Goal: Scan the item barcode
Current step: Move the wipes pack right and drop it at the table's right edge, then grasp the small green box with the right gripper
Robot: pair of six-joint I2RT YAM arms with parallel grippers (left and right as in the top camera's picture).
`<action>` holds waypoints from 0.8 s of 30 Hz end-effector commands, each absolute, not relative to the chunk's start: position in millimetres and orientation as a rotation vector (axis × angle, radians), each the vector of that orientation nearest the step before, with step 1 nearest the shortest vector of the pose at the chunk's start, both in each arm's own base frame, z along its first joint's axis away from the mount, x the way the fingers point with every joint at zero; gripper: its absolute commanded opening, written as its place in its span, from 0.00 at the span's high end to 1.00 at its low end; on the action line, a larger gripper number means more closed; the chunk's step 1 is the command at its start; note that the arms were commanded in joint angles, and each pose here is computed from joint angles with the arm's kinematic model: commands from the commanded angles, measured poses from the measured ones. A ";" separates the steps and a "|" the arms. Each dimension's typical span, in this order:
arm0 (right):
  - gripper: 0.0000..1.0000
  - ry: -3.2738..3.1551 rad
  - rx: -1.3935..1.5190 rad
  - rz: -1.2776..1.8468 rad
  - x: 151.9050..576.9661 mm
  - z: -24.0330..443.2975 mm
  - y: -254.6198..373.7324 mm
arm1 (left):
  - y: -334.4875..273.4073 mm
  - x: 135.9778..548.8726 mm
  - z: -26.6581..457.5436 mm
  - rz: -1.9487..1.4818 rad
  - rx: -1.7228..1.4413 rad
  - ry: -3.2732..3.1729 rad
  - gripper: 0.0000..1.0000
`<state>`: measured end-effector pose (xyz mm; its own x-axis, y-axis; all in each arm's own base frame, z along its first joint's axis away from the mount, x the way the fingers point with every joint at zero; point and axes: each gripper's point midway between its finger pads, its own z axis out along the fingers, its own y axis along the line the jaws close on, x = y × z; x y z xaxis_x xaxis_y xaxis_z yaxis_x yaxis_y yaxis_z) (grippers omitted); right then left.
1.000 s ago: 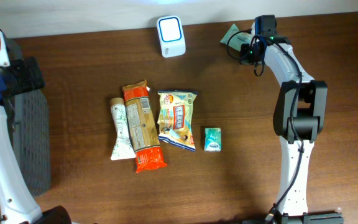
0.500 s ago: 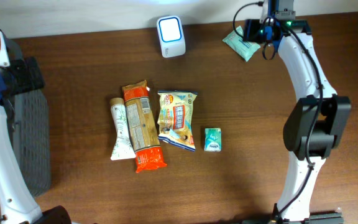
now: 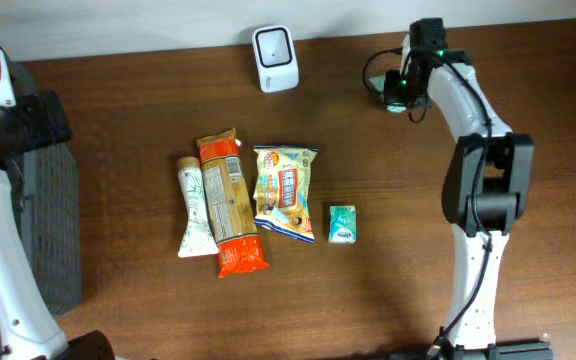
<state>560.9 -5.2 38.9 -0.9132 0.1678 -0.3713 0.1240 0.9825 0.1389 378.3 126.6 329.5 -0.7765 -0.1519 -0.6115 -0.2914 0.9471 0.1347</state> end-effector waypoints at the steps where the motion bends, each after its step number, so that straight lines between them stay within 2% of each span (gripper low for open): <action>1: 0.96 2.698 0.443 0.095 507.1 151.4 -24.3 | 127.4 375.6 335.4 0.307 -0.301 2.456 0.01; 3: 0.96 2.751 0.694 -0.114 449.2 175.4 -73.9 | 127.4 375.7 335.4 0.307 -0.301 2.456 0.01; 4: 0.96 2.836 0.859 -0.235 411.6 162.9 -111.6 | 127.4 375.7 335.4 0.307 -0.301 2.456 0.01; 5: 0.89 2.902 0.942 -0.245 391.4 147.1 -125.9 | 127.4 375.7 335.4 0.307 -0.301 2.456 0.01; 6: 0.50 2.968 1.010 -0.255 371.2 134.3 -134.6 | 127.4 375.7 335.4 0.307 -0.301 2.456 0.01; 7: 0.20 3.005 1.045 -0.253 359.8 126.3 -137.7 | 127.4 375.7 335.4 0.307 -0.301 2.456 0.01; 8: 0.10 3.056 1.033 -0.151 353.0 121.1 -132.4 | 127.4 375.7 335.4 0.307 -0.301 2.456 0.01; 10: 0.02 3.060 0.761 0.129 373.6 147.1 -105.2 | 127.4 375.7 335.4 0.307 -0.301 2.456 0.01; 13: 0.01 2.986 0.297 0.469 404.7 179.7 -32.8 | 127.4 375.7 335.4 0.307 -0.301 2.456 0.01; 17: 0.03 3.120 -0.073 0.551 386.5 148.8 52.5 | 127.4 375.7 335.4 0.307 -0.301 2.456 0.01; 21: 0.17 3.296 -0.422 0.561 327.6 75.1 123.5 | 127.4 375.7 335.4 0.307 -0.301 2.456 0.01; 22: 0.24 3.325 -0.400 0.549 318.9 62.1 130.5 | 127.4 375.7 335.4 0.307 -0.301 2.456 0.01; 24: 0.30 3.377 -0.382 0.534 299.9 39.4 137.8 | 127.4 375.7 335.4 0.307 -0.301 2.456 0.01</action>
